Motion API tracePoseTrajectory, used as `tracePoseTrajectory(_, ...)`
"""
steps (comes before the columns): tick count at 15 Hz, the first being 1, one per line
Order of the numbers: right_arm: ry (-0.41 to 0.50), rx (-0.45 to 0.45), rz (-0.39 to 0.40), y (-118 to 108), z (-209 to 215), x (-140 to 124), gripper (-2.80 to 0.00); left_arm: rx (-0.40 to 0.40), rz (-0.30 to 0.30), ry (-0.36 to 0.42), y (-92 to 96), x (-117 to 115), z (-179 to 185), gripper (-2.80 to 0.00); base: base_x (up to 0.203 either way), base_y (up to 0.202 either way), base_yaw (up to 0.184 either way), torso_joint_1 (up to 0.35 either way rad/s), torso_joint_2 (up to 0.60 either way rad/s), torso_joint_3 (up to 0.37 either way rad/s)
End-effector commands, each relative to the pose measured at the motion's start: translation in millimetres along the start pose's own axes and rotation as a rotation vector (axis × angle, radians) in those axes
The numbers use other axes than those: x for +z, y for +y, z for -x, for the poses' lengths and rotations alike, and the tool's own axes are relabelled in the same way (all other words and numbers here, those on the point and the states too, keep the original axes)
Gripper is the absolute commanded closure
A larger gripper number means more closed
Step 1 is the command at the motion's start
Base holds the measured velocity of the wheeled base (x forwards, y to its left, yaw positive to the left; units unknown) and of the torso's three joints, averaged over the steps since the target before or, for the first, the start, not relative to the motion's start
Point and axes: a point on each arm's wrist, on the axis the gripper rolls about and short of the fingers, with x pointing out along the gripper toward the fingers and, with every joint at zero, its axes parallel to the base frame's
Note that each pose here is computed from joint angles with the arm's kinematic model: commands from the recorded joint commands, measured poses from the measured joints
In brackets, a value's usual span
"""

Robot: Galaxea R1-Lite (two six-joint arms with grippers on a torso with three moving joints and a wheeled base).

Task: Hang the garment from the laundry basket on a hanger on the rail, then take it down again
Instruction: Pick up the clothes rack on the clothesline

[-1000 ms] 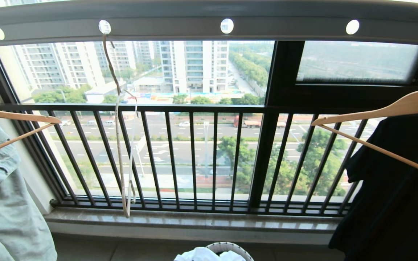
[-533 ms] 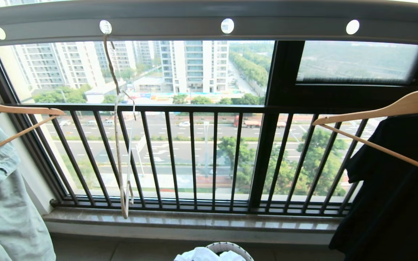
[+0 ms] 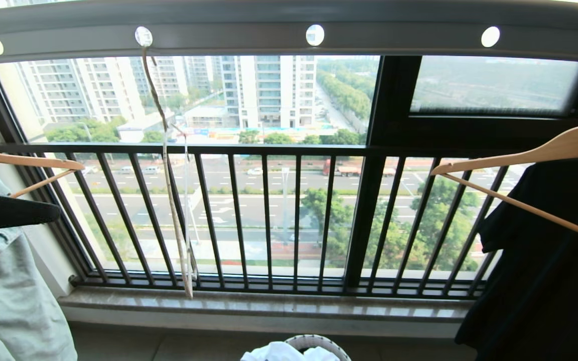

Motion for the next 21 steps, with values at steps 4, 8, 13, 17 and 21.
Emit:
tracePoseTrajectory(4,0.0,0.001,0.001,0,0,0,0.0,0.134,-0.036,0.028,-26.7,15,-37,0.0,0.0,0.0,0.0,0.0,0.0,0.0)
tracePoseTrajectory(8,0.0,0.001,0.001,0,0,0,0.0,0.171,-0.066,0.025,-51.1,21,-66,-2.8,0.0,0.0,0.0,0.0,0.0,0.0)
tracePoseTrajectory(13,0.0,0.001,0.001,0,0,0,0.0,0.326,-0.119,-0.048,-61.1,21,-82,-2.8,0.0,0.0,0.0,0.0,0.0,0.0)
tracePoseTrajectory(17,0.0,0.001,0.001,0,0,0,0.0,0.457,-0.143,-0.093,-62.5,21,-100,-2.8,0.0,0.0,0.0,0.0,0.0,0.0)
tracePoseTrajectory(21,0.001,0.001,0.001,0,0,0,0.0,0.531,-0.168,-0.105,-65.1,20,-121,-2.8,0.0,0.0,0.0,0.0,0.0,0.0)
